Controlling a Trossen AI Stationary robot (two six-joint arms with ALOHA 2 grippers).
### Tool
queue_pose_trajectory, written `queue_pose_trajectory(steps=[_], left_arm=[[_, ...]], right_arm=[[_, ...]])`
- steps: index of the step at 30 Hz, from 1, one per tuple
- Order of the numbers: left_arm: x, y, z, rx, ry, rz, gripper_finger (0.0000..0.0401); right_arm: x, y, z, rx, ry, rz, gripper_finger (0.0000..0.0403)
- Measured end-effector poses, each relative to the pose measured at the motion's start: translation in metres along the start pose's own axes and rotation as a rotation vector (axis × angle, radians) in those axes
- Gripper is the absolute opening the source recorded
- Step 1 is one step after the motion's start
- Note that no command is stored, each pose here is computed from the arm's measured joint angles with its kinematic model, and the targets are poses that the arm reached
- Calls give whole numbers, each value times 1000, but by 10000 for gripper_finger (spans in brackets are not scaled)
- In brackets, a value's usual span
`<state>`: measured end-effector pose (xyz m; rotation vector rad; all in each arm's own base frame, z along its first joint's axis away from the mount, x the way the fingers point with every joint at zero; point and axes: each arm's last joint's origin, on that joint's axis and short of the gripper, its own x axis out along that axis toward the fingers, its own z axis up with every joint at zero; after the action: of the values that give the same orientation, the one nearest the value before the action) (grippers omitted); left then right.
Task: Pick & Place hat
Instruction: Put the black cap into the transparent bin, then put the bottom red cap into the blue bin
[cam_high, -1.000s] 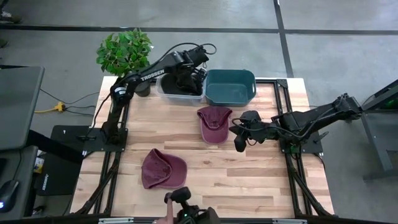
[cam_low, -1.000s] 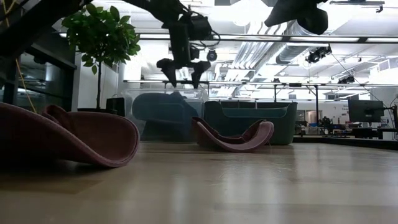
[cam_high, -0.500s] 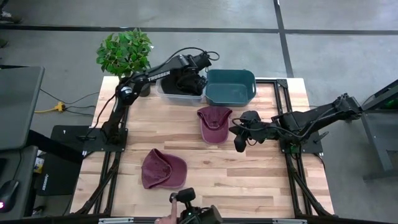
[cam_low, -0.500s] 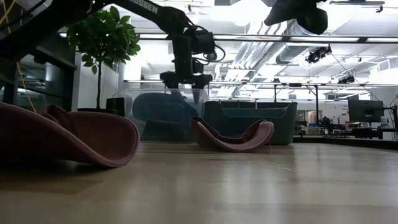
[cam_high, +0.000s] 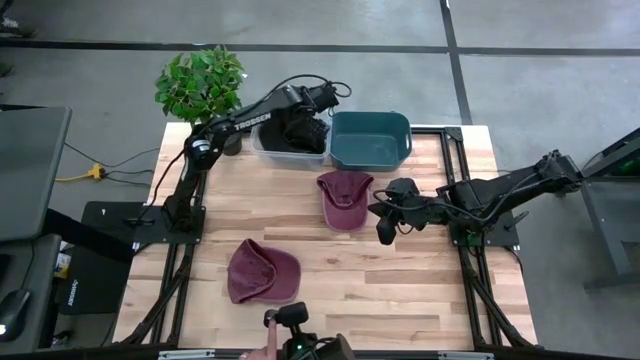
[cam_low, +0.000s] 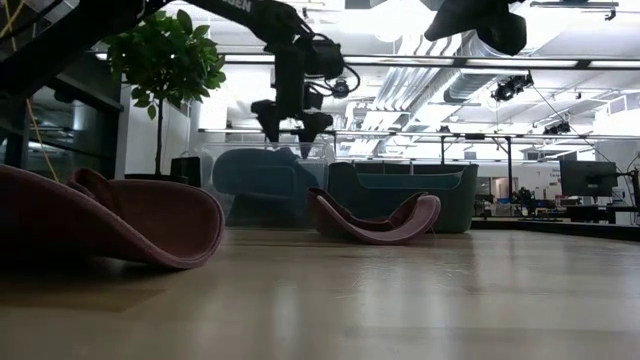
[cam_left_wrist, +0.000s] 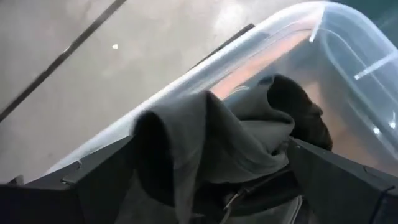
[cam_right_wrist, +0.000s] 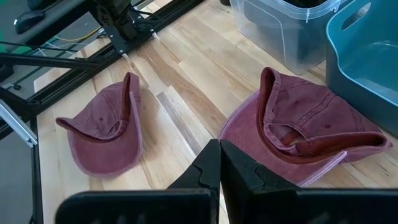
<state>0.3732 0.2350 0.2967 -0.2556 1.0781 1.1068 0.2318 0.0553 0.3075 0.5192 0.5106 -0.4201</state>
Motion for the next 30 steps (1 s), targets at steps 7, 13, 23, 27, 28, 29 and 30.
queue_pose_trajectory(steps=[7, 13, 23, 27, 28, 29, 30], left_arm=[[-32, 8, 7, 3, -10, -14, 399], [-73, 19, 7, -40, -22, -111, 399], [-137, 30, -12, -137, 35, -427, 399], [-158, 29, -28, -76, 154, -608, 399], [-163, 27, -31, -62, 167, -641, 399], [-167, 27, -35, -51, 183, -657, 399], [-172, 28, -39, -42, 195, -656, 399]], right_arm=[[0, 0, 0, 3, -4, 4, 0], [0, 0, 0, -2, -5, 4, 0], [0, 1, 1, -42, -5, 7, 0], [-2, 0, 1, -57, 6, 20, 0], [-4, -1, 1, -58, 7, 18, 0], [-6, -3, 1, -64, 10, 16, 0], [-9, -4, 2, -71, 15, 15, 0]])
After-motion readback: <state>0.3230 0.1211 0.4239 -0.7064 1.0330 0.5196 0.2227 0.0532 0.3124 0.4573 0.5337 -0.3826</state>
